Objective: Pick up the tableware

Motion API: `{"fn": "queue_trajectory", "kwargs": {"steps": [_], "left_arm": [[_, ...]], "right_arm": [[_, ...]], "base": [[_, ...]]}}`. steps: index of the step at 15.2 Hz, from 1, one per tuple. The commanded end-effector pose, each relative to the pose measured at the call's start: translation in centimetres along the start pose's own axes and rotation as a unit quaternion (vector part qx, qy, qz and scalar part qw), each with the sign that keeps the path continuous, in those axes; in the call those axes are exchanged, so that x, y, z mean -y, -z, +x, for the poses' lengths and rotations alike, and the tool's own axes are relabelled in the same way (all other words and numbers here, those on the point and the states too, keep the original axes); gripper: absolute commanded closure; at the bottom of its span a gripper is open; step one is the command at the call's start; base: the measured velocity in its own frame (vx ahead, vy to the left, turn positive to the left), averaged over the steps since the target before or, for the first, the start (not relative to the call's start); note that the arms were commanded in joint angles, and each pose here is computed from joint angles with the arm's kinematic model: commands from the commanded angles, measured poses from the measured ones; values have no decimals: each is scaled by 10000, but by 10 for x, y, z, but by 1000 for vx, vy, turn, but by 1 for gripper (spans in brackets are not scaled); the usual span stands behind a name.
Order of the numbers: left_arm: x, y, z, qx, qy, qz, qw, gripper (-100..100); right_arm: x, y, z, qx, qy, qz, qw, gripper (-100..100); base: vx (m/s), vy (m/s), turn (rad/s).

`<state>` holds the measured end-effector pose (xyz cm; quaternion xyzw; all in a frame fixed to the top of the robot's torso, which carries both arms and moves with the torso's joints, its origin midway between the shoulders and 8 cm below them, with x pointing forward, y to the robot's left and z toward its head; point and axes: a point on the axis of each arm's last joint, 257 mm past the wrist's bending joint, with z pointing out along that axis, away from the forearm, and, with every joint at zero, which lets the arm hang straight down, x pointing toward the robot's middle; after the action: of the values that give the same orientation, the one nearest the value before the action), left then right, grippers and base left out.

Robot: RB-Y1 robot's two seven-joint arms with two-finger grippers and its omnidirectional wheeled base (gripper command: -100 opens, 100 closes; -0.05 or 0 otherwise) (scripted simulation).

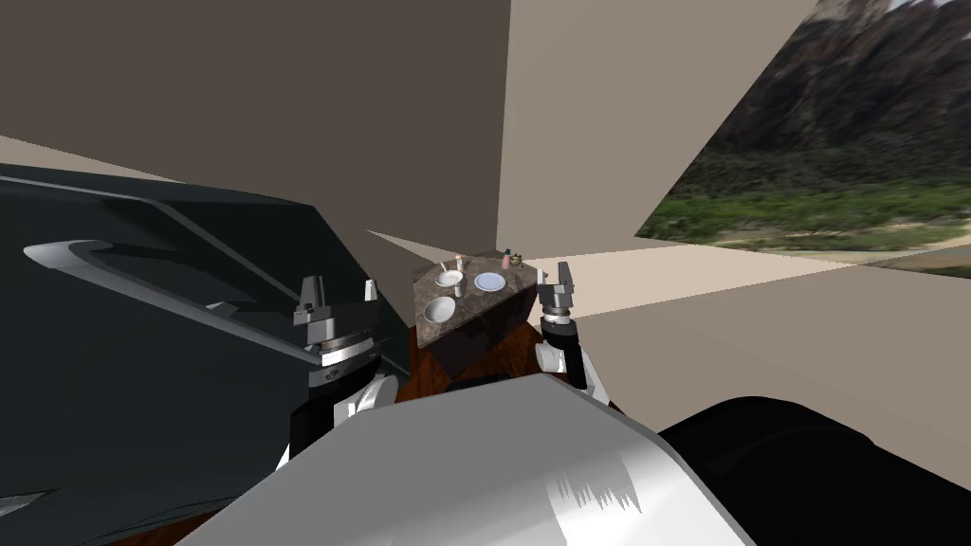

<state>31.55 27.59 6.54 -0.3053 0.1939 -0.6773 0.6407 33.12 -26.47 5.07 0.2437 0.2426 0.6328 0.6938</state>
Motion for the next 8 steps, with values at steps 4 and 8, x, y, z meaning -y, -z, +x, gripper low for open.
{"fn": "queue_trajectory", "kwargs": {"steps": [4, 8], "left_arm": [[-18, 4, 1, -338, -166, -416, 9984, -100], [-34, 8, -6, -453, -290, -792, 9954, -100]], "right_arm": [[0, 0, 0, 0, 0, 0, 10000, 0], [0, 0, 0, 0, 0, 0, 10000, 0]], "base": [[3, -8, -39], [6, -16, -57]]}}
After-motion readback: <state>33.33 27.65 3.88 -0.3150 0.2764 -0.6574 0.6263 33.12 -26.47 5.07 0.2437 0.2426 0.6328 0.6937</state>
